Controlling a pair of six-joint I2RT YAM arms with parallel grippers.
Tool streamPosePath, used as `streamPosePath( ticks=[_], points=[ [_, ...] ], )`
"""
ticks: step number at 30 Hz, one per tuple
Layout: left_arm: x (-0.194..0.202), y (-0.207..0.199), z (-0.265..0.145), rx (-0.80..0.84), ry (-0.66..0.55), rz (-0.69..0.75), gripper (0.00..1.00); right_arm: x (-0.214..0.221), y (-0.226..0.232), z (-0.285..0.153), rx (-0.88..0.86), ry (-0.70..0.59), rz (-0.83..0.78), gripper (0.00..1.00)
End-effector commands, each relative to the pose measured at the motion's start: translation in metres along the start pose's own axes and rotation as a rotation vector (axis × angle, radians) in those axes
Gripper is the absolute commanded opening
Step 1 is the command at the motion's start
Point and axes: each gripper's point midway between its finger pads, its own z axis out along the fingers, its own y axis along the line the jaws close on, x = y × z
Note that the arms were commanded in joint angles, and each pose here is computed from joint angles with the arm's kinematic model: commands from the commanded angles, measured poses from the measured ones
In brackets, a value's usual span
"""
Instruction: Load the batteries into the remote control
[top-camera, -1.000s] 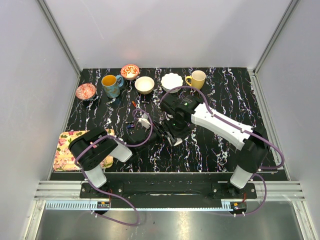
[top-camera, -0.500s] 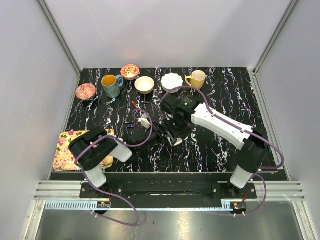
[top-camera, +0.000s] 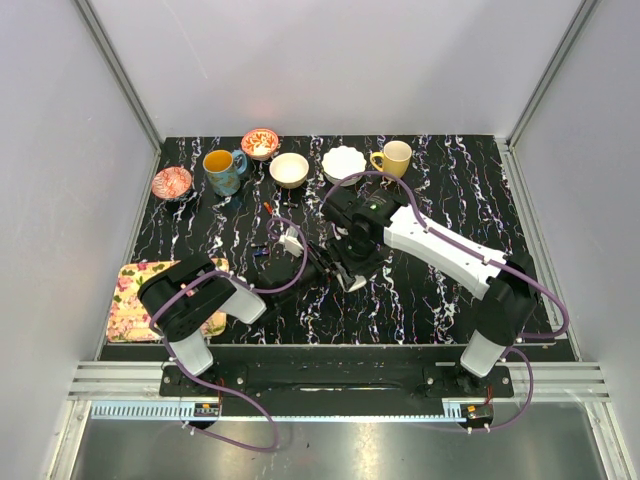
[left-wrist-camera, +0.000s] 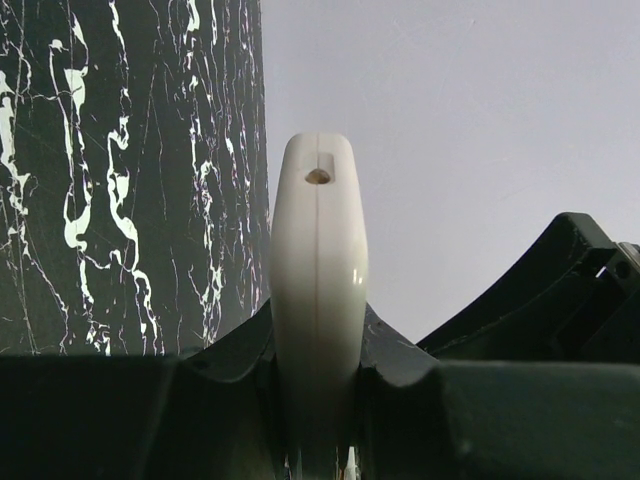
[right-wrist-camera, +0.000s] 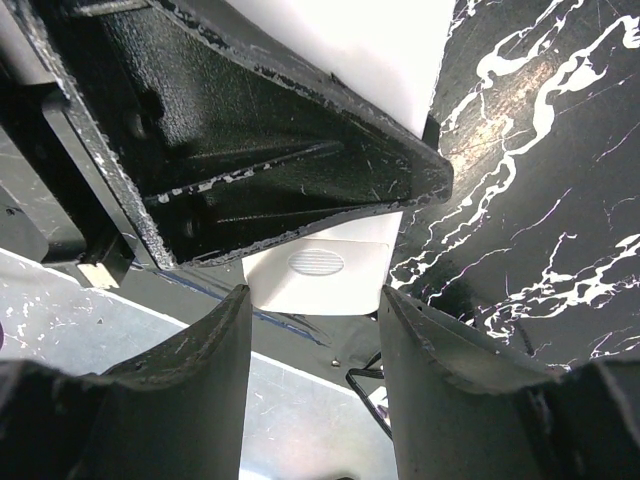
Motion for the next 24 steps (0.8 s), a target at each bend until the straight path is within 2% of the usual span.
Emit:
streamPosePath(
  ticks=[1, 24],
  points=[
    [0.014, -0.135, -0.026, 0.513, 0.055, 0.041, 0.00, -0.017, -0.009, -0.006, 0.025, -0.071, 0.014, 0.00],
    [0.035, -0.167, -0.034, 0.607, 0.125, 0.073, 0.00, -0.041, -0.020, -0.008, -0.010, -0.129, 0.073, 0.00]
  ],
)
